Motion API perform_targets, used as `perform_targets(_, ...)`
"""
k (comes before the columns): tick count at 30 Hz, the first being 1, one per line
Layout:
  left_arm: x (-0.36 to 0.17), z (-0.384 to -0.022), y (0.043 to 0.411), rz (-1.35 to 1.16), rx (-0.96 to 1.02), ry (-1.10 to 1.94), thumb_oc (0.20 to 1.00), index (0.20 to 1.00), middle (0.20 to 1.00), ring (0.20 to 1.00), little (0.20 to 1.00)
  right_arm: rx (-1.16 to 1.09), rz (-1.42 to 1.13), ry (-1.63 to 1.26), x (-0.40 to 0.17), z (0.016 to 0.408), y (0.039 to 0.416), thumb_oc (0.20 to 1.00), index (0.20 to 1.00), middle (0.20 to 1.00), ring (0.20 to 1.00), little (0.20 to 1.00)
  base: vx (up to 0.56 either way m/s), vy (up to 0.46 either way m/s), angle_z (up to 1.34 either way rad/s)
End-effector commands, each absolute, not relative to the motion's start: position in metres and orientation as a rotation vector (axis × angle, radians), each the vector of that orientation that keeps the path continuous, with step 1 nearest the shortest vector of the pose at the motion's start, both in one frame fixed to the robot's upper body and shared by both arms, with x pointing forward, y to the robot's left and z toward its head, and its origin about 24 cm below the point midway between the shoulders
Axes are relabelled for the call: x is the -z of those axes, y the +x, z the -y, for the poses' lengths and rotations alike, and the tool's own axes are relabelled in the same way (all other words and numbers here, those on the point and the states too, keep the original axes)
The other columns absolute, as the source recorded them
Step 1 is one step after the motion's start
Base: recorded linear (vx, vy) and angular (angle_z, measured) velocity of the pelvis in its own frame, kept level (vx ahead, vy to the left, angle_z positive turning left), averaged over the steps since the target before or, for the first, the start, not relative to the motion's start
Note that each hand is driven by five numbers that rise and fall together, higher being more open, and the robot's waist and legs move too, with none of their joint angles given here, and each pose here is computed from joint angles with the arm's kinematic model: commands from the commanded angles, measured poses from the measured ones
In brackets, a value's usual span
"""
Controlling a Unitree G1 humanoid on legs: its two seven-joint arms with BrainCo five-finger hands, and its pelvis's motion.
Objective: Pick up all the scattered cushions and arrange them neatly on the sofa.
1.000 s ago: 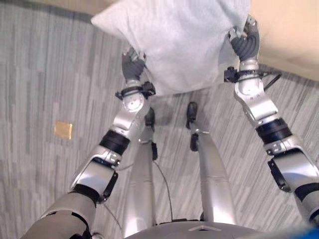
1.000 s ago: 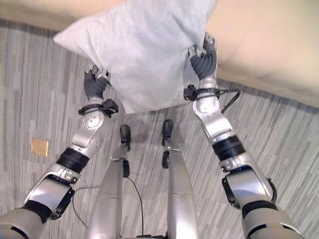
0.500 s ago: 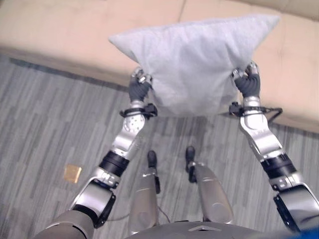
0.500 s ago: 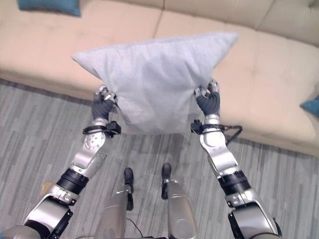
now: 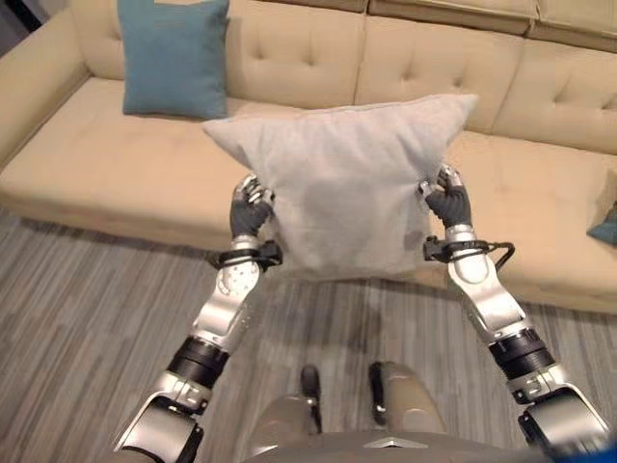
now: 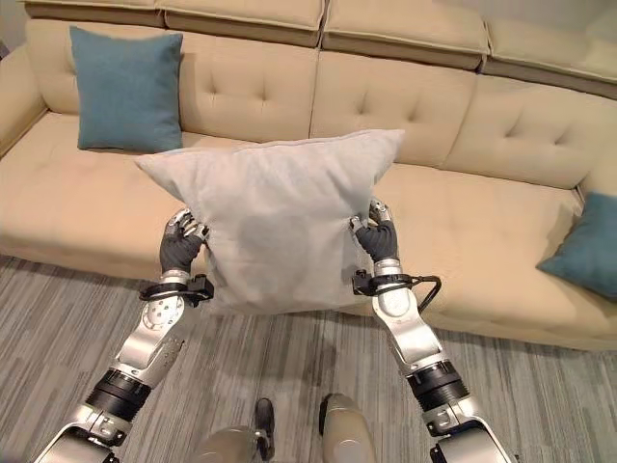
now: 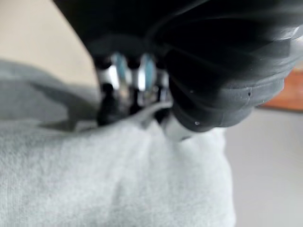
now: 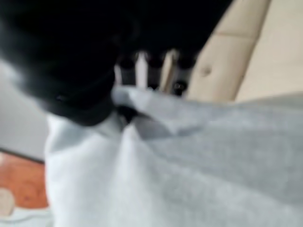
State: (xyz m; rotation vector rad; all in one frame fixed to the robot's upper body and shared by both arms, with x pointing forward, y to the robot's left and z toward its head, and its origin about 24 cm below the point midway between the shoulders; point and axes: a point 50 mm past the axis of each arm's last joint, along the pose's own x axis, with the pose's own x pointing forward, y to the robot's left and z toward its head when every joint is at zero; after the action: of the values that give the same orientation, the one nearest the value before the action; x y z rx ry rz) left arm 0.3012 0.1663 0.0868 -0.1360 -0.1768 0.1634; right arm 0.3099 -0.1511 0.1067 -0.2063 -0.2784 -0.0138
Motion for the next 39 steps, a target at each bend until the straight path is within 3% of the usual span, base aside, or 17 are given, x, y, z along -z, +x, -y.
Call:
perform_targets(1, -0.121, -0.12, 0.293, 0.361, 0.068, -0.188, 0.2, 0.2, 0.2, 0.2, 0.2, -0.12, 0.452, -0.122, -0.138, 0.12, 0.309, 0.2, 0.2, 0.2, 0.2, 0.2, 0.26, -0.025, 0.23)
perform_targets(7, -0.108, -0.096, 0.288, 0.291, 0.176, -0.267, 0.2, 0.2, 0.2, 0.2, 0.2, -0.033, 0.408, -0.145, -0.123, 0.151, 0.297, 0.2, 0.2, 0.2, 0.2, 0.2, 0.29, -0.107, 1.02)
perform_targets(12, -0.107, -0.096, 0.288, 0.281, 0.179, -0.247, 0.2, 0.2, 0.2, 0.2, 0.2, -0.011, 0.4, -0.134, -0.12, 0.152, 0.296, 0.2, 0.2, 0.2, 0.2, 0.2, 0.22, -0.009, 0.18)
perform_targets(30, -0.128, -0.117, 0.291, 0.388, 0.108, -0.189, 0.2, 0.2, 0.2, 0.2, 0.2, -0.124, 0.431, -0.119, -0.131, 0.117, 0.307, 0.2, 0.2, 0.2, 0.2, 0.2, 0.21, 0.135, -0.53)
perform_targets(39, -0.119, -0.11, 0.286, 0.35, 0.144, -0.264, 0.2, 0.2, 0.2, 0.2, 0.2, -0.07, 0.421, -0.145, -0.126, 0.14, 0.299, 0.2, 0.2, 0.2, 0.2, 0.2, 0.22, -0.125, -0.11)
